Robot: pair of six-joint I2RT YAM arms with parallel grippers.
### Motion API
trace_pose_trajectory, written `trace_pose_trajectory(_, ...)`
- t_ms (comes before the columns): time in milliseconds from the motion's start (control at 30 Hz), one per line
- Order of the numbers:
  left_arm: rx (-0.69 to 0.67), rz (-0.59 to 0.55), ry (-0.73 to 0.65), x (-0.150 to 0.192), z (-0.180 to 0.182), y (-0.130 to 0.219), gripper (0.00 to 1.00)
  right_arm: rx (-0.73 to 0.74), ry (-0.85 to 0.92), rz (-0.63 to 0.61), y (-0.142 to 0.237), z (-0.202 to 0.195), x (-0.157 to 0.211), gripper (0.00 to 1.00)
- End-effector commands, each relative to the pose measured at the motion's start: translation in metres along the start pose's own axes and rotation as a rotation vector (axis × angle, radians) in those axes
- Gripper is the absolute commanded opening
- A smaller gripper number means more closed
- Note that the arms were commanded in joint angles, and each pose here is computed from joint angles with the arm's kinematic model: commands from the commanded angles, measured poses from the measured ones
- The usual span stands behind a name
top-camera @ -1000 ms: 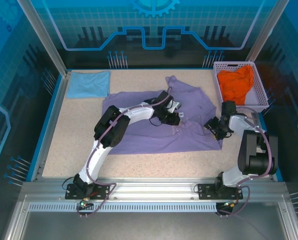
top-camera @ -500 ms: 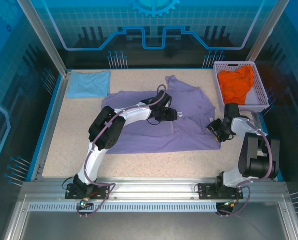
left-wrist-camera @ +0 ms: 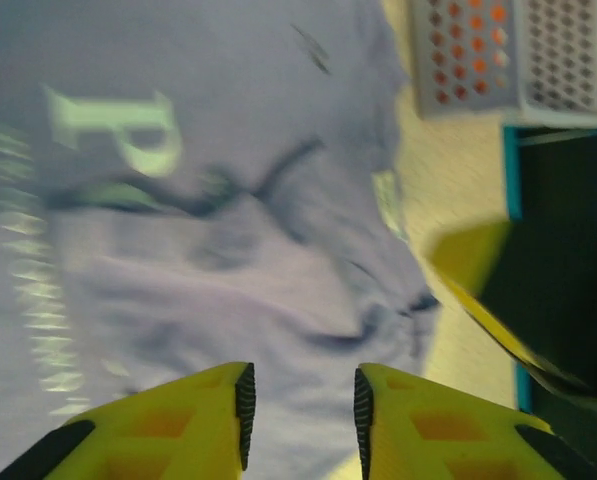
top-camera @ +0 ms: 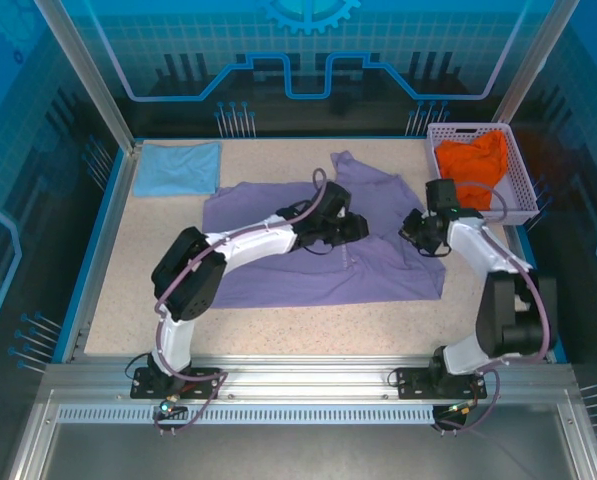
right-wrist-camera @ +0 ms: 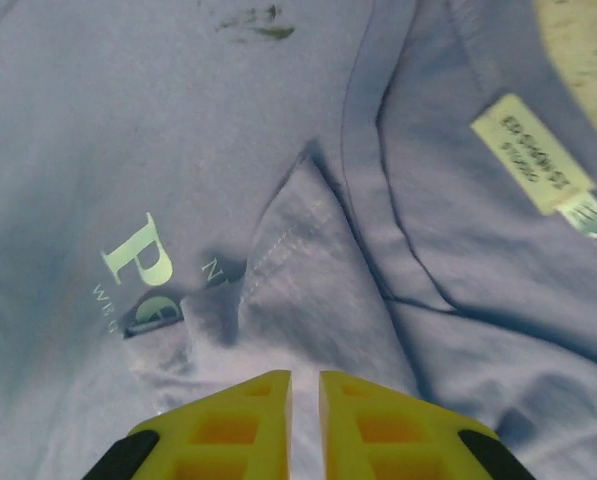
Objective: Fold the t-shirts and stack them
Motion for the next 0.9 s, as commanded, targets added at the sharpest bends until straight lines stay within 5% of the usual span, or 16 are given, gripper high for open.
trace_pose_trajectory(0, 0.101, 0.076, 0.116, 0.016, -0.003, -0.037, 0.32, 0.063, 0.026, 0.096, -0.023, 0.000, 0.006, 0.15)
trace_pose_trajectory(300, -0.250, -0.056, 0.121, -0.006, 0.080, -0.062, 0.33, 0.207, 0.043, 0.154, -0.061, -0.004, -0.011, 0.19)
trace_pose_trajectory(533, -0.337, -0.067, 0.121, -0.006, 0.095, -0.051, 0.41, 0.261, 0.023, 0.085, -0.057, -0.001, -0.036, 0.27)
trace_pose_trajectory(767, -0.222, -0.064, 0.010, -0.021, 0.040, -0.031, 0.45, 0.136, 0.085, -0.028, -0.016, 0.026, -0.036, 0.33)
trace_pose_trajectory(867, -0.114, -0.039, -0.031, -0.025, 0.007, -0.031, 0.33, 0.084, 0.088, 0.017, -0.015, 0.028, -0.021, 0.33)
Point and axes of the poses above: each hand's point on the last joint's axis, 136 mm out from that joint toward the fingers, its own y axis back along the fingers, its own z axis along the line the jaws close on, x = y × z, the point moved 3 cm from there along y, back along the fingers, and after that the axes turned 1 degree about -y, right-handed, at the moved point
